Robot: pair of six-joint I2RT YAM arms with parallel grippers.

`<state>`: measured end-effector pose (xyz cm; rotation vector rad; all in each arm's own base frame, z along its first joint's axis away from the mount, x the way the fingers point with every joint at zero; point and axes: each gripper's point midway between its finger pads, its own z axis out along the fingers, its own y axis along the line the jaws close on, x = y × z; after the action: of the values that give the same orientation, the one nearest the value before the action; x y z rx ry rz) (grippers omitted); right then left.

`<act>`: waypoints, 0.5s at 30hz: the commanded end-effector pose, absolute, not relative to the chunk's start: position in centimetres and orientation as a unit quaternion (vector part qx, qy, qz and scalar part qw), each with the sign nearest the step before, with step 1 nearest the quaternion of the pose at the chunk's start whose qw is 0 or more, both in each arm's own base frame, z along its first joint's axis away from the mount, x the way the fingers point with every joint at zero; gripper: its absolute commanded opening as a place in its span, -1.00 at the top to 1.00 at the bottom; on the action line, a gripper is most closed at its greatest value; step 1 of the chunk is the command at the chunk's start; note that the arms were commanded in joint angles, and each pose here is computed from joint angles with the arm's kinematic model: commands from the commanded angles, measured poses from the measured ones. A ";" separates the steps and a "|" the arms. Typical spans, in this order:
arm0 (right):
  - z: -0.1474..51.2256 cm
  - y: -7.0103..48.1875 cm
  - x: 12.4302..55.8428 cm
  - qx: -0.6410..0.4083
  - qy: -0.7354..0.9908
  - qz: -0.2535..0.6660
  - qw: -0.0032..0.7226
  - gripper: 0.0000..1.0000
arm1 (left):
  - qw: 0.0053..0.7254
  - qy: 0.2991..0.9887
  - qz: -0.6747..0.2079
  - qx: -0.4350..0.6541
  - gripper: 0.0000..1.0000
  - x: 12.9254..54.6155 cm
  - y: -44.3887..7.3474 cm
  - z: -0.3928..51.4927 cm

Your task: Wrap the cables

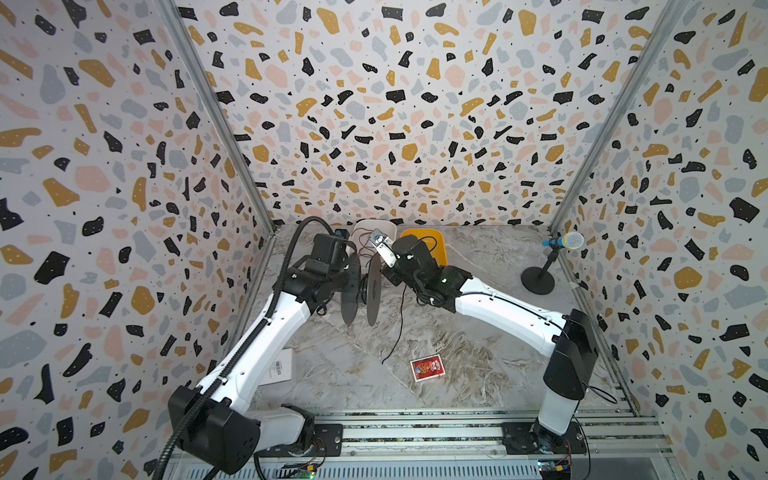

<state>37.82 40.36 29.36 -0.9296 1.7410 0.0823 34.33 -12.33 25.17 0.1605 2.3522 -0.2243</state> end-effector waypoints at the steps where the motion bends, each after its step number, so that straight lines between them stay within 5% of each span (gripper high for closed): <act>1: 28.7 40.7 37.8 -0.405 0.747 0.103 0.516 0.88 | 0.408 0.901 -0.124 0.084 1.00 34.1 -13.6 27.7; 15: 21.9 38.5 40.2 -0.398 0.760 0.302 0.416 0.27 | 0.448 0.869 -0.185 0.102 1.00 32.8 -14.9 32.8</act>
<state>41.87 37.28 21.41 -0.9795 1.9458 0.5600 32.84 -13.62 26.89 0.2342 2.3336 -0.3335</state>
